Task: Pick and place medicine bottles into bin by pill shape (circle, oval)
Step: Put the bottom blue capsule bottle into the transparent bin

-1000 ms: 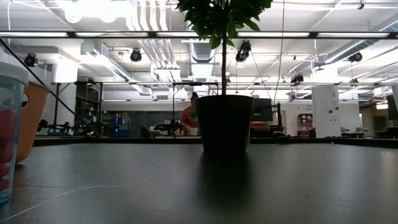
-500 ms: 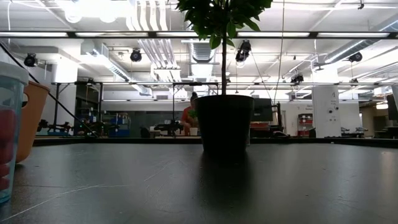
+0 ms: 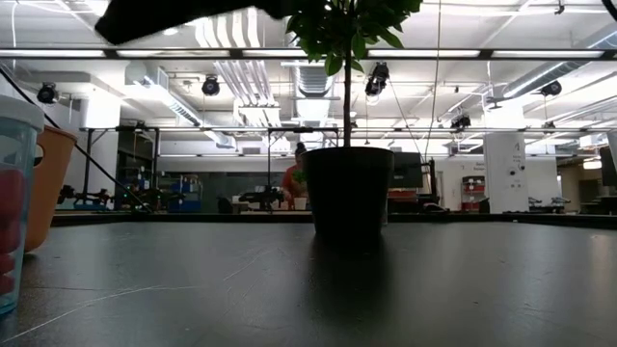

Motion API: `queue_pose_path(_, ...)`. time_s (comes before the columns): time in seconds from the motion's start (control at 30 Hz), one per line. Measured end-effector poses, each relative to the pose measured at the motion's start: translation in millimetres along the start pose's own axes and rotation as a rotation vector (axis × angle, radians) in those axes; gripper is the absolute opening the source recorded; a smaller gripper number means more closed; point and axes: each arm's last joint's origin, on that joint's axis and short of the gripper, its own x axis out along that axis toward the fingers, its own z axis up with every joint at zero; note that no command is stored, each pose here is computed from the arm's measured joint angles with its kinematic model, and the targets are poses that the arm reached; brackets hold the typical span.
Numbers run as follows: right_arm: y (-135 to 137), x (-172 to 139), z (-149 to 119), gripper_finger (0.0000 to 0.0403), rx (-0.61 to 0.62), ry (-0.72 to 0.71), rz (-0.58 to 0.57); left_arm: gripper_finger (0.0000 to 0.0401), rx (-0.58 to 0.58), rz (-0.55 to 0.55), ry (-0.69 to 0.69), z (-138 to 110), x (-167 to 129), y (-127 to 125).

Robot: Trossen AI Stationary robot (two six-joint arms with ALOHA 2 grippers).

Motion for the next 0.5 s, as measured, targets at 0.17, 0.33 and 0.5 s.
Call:
queue_pose_path(0.17, 2, 20, -8, 0.0308, 0.010, 0.005, 0.001, 0.0176, -0.002, 0.000, -0.001, 0, 0, 0)
queue_pose_path(0.33, 6, 36, -18, 0.0302, 0.004, 0.018, 0.011, 0.0176, -0.003, 0.000, -0.002, 0, 0, 0)
queue_pose_path(0.5, 8, 45, -21, 0.0301, 0.010, 0.005, 0.018, 0.0176, -0.004, 0.001, -0.003, 0, 0, 0)
